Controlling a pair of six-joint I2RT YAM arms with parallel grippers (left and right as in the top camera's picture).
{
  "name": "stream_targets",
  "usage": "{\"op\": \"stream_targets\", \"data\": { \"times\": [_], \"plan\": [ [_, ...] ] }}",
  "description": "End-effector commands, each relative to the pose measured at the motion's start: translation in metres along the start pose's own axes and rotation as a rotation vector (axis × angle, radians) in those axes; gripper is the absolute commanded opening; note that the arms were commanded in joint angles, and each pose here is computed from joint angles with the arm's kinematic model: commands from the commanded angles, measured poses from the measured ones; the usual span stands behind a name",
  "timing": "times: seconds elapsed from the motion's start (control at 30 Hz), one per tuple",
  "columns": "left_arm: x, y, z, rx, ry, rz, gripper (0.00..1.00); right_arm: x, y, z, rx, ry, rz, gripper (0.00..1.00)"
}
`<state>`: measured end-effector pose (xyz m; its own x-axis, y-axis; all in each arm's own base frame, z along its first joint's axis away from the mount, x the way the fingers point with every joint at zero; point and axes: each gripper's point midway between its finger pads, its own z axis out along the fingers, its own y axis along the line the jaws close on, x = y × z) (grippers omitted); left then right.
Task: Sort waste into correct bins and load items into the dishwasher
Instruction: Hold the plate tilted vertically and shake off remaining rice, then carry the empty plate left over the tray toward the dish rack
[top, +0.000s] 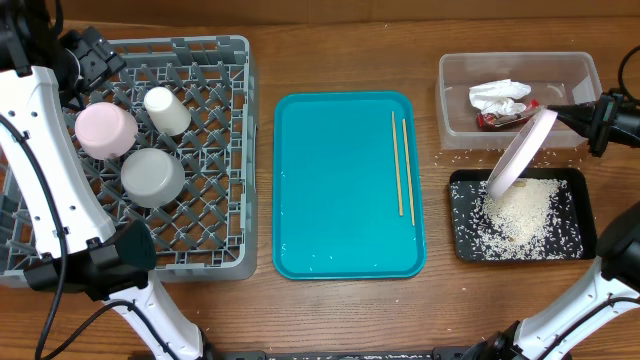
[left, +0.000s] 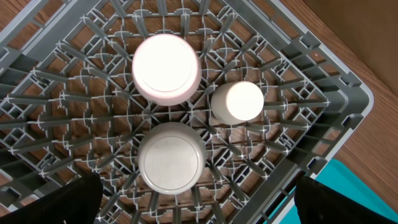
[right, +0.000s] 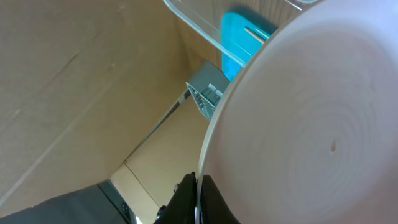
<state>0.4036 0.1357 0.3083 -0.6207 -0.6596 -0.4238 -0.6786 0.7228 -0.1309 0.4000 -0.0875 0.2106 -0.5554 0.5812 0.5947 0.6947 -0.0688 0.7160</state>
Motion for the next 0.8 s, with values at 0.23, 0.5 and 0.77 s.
{"op": "stream_targets", "data": {
  "times": [0.23,0.5,0.77],
  "plan": [
    [0.0,0.002,-0.015,0.017,-0.025,-0.026,1.0,0.017,0.025,-0.008,-0.049,-0.031,-0.209,0.04],
    [0.0,0.002,-0.015,0.017,-0.025,-0.026,1.0,0.067,0.042,-0.017,-0.078,-0.018,-0.237,0.04],
    [0.0,0.002,-0.015,0.017,-0.025,-0.026,1.0,0.118,0.068,-0.025,-0.153,-0.014,-0.393,0.04]
  ]
}}
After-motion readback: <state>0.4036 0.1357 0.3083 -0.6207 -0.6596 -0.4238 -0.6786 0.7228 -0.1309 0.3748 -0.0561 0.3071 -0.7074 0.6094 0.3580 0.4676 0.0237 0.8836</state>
